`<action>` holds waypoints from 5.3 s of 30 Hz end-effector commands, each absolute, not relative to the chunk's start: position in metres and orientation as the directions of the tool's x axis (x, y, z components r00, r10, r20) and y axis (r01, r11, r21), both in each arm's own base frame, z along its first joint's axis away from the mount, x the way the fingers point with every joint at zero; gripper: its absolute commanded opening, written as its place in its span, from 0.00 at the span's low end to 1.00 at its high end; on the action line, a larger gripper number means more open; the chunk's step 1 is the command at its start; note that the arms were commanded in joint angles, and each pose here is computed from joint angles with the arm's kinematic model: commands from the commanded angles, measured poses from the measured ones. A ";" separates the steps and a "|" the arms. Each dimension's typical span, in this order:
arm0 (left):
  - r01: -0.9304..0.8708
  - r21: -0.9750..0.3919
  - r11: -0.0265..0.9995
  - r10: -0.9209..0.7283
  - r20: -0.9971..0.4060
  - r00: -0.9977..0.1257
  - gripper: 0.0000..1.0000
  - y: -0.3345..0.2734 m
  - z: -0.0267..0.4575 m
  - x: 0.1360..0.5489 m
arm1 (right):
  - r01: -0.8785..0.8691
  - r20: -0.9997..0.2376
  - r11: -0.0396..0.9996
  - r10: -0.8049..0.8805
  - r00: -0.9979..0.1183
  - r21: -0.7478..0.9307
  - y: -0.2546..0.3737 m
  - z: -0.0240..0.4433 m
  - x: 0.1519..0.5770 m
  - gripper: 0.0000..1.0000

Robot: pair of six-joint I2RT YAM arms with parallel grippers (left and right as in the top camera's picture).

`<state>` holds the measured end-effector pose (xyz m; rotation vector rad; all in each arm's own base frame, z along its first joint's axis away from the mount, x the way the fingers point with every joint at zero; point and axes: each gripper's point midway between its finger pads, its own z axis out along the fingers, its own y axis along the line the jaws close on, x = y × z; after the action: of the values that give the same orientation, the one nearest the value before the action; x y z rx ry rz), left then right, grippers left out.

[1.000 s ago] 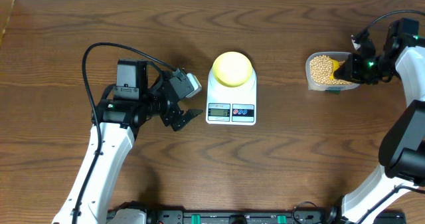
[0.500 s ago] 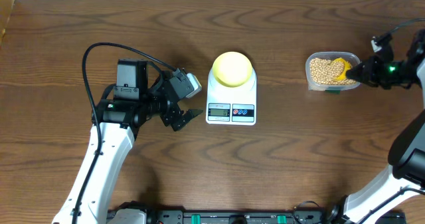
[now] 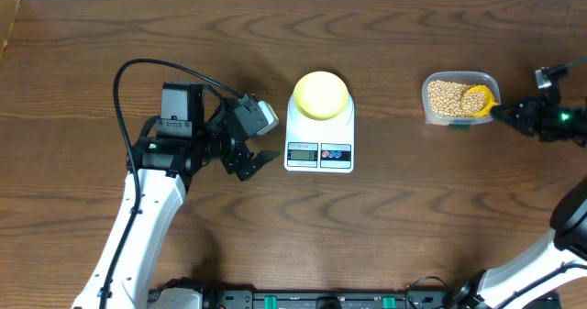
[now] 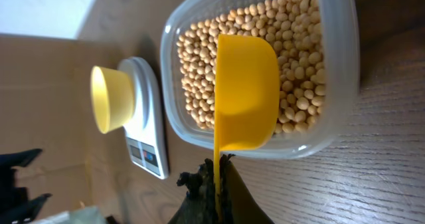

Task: Scoop item into bowl and weigh 50g on scale
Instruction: 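Scoop soybeans and lift the filled scoop out of the tub, then carry the filled scoop left over the yellow bowl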

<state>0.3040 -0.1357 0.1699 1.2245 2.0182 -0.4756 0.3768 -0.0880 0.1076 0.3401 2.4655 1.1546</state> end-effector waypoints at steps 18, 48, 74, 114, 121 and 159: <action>0.874 0.090 0.477 0.618 -0.742 -0.260 0.93 -0.135 0.180 0.311 | -0.087 -0.322 0.441 0.493 -0.808 0.893 -0.098 0.144 0.377 0.01; 0.874 0.090 0.477 0.618 -0.742 -0.260 0.93 -0.135 0.180 0.311 | -0.132 -0.324 0.372 0.521 -0.790 0.919 -0.093 0.159 0.379 0.01; 0.874 0.090 0.477 0.618 -0.742 -0.260 0.93 -0.135 0.180 0.311 | -0.143 -0.312 0.355 0.482 -0.819 0.924 -0.072 0.160 0.382 0.01; 0.874 0.090 0.477 0.618 -0.742 -0.260 0.93 -0.135 0.180 0.311 | -0.269 -0.333 0.240 0.288 -0.898 0.933 0.029 0.175 0.392 0.01; 0.874 0.090 0.477 0.618 -0.742 -0.260 0.93 -0.135 0.180 0.311 | -0.294 -0.344 0.213 0.262 -0.902 0.932 0.044 0.179 0.392 0.01; 0.874 0.090 0.477 0.618 -0.742 -0.260 0.93 -0.135 0.180 0.311 | -0.419 -0.428 0.177 0.015 -0.904 0.890 0.177 0.185 0.421 0.01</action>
<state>0.3041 -0.1357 0.1699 1.2244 2.0180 -0.4749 0.4238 0.1560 0.1894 -0.4191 2.0533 1.7325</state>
